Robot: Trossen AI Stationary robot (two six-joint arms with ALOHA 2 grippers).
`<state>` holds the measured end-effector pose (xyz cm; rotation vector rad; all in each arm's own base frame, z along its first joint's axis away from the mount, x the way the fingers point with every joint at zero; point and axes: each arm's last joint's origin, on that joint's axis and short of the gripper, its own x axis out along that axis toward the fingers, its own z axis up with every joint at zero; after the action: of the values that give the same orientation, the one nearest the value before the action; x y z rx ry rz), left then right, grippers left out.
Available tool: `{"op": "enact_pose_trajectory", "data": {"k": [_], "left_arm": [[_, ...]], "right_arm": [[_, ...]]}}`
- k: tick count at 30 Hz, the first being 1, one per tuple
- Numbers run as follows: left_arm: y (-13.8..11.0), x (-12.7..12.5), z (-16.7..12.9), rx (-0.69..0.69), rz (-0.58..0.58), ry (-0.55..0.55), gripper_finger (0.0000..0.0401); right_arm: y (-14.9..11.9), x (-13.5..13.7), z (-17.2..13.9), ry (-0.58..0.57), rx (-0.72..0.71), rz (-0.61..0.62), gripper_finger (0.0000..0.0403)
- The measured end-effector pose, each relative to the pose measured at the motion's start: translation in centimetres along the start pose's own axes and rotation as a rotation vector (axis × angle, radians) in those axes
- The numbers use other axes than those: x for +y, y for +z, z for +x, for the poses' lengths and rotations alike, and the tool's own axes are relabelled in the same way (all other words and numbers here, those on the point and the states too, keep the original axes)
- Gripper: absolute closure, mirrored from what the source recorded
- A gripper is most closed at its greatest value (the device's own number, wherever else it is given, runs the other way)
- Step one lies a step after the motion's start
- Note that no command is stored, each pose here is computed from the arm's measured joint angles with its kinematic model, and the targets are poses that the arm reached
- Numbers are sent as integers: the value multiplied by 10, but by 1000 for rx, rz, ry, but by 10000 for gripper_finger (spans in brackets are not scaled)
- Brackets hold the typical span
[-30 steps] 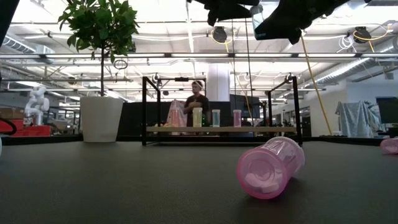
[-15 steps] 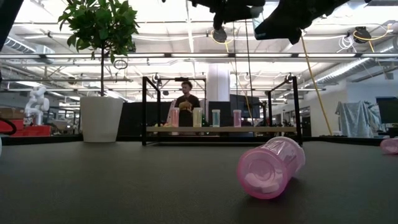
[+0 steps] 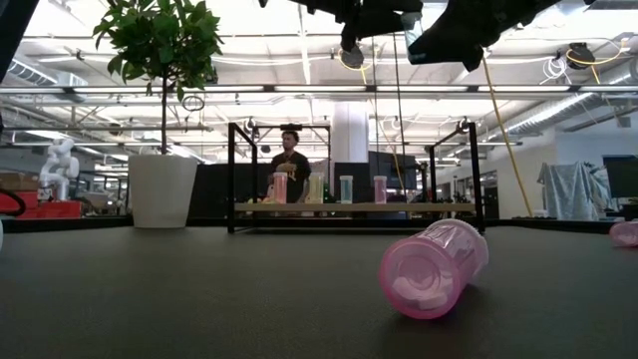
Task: Pick and place medicine bottles onto shelf by color
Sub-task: Put the right blue pill bottle on the shelf aligned with the other blue pill bottle
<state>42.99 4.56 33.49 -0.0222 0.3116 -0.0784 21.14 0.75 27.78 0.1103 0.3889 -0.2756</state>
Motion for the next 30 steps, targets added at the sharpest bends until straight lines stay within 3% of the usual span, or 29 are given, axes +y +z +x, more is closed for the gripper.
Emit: {"op": "enact_pose_trajectory", "data": {"k": [8, 12, 18, 22, 25, 30], "left_arm": [[0, 1, 0, 0, 1, -4, 288], [0, 4, -1, 2, -2, 2, 278], [-1, 18, -4, -2, -16, 48, 268], [-2, 39, -9, 3, -37, 185, 282], [-5, 61, -15, 21, -51, 293, 284], [-33, 114, -13, 105, -111, 413, 275]], "right_arm": [[0, 0, 0, -1, 0, -14, 298], [-1, -3, 0, -17, 17, 2, 291], [-11, -14, -2, -121, 114, 34, 236], [-16, -20, -11, -215, 149, 75, 197], [-14, -22, -18, -214, 125, 111, 178], [-11, -23, -23, -223, 88, 121, 170]]}}
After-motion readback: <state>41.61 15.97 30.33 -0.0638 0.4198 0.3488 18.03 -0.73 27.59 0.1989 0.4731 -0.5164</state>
